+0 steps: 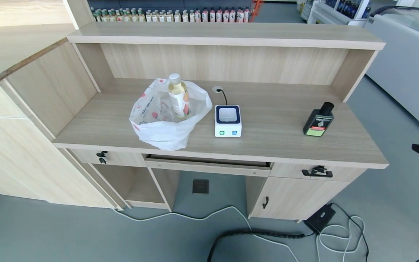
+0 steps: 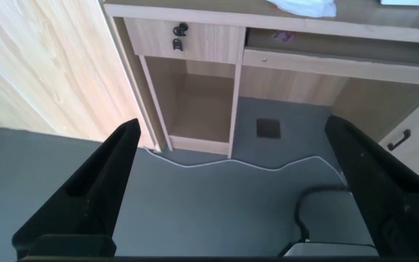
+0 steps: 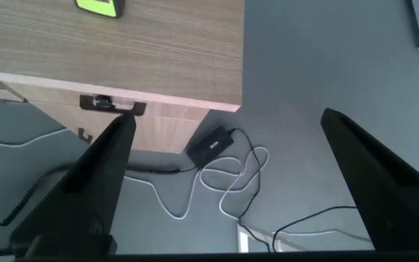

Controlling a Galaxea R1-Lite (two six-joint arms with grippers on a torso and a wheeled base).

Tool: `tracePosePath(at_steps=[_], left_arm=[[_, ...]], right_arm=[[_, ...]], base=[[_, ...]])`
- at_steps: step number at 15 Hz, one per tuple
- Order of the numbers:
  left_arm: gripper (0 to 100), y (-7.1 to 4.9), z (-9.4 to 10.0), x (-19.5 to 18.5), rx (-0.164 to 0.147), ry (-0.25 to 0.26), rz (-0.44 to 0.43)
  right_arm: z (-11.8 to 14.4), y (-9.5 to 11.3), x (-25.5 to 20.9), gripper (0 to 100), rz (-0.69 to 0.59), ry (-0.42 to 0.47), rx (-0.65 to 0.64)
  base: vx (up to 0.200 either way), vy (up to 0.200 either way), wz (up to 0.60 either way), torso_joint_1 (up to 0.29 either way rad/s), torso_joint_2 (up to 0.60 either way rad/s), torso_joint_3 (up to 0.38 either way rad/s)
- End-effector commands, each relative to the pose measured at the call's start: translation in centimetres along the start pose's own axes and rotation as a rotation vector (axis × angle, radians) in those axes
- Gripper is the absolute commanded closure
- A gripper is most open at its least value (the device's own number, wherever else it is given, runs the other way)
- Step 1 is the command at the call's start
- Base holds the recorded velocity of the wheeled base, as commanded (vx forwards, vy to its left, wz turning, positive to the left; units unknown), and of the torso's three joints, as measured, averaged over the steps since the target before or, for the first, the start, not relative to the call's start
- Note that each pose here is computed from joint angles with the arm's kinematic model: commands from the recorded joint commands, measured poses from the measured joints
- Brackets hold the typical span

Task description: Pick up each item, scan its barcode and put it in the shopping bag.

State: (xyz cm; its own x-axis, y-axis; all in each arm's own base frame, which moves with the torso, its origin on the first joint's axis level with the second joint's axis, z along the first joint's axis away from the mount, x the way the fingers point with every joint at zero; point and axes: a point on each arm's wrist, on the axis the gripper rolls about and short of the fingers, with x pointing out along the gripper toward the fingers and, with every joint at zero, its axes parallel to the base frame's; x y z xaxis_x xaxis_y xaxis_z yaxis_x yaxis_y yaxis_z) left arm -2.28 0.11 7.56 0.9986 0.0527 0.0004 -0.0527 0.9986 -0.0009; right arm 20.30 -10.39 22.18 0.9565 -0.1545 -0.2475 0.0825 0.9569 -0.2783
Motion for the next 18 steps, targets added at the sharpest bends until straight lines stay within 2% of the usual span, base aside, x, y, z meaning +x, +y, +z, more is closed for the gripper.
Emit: tracePosePath(at_steps=[1,3,7,10,12,18], left_arm=[[0,0.0,0.0,0.0,-0.002,-0.001,0.001],[0,0.0,0.0,0.0,0.001,0.000,0.001],[0,0.0,0.0,0.0,0.003,0.007,-0.001],[0,0.0,0.0,0.0,-0.001,-0.001,0.001],[0,0.0,0.0,0.0,-0.005,-0.001,0.001],[0,0.0,0.0,0.0,-0.004,-0.001,0.001]], right_arm=[[0.1,-0.7,2.5,0,0.017,0.021,0.006],[0.6,-1.5,4.4,0,0.018,0.014,0.003],[1.8,-2.0,6.7,0,0.035,-0.012,-0.005],[1.4,-0.9,8.0,0,0.085,0.007,-0.009],[1.3,0.0,8.5,0,0.117,0.012,-0.014],[2.5,5.5,8.5,0,0.298,-0.007,-0.058]], base=[[0.000,0.000,0.00,0.000,0.00,0.000],[0.000,0.000,0.00,0.000,0.00,0.000],[0.200,-0.200,0.00,0.005,0.00,0.004],[0.200,-0.200,0.00,0.012,0.00,0.001],[0.000,0.000,0.00,0.000,0.00,0.000],[0.000,0.000,0.00,0.000,0.00,0.000]])
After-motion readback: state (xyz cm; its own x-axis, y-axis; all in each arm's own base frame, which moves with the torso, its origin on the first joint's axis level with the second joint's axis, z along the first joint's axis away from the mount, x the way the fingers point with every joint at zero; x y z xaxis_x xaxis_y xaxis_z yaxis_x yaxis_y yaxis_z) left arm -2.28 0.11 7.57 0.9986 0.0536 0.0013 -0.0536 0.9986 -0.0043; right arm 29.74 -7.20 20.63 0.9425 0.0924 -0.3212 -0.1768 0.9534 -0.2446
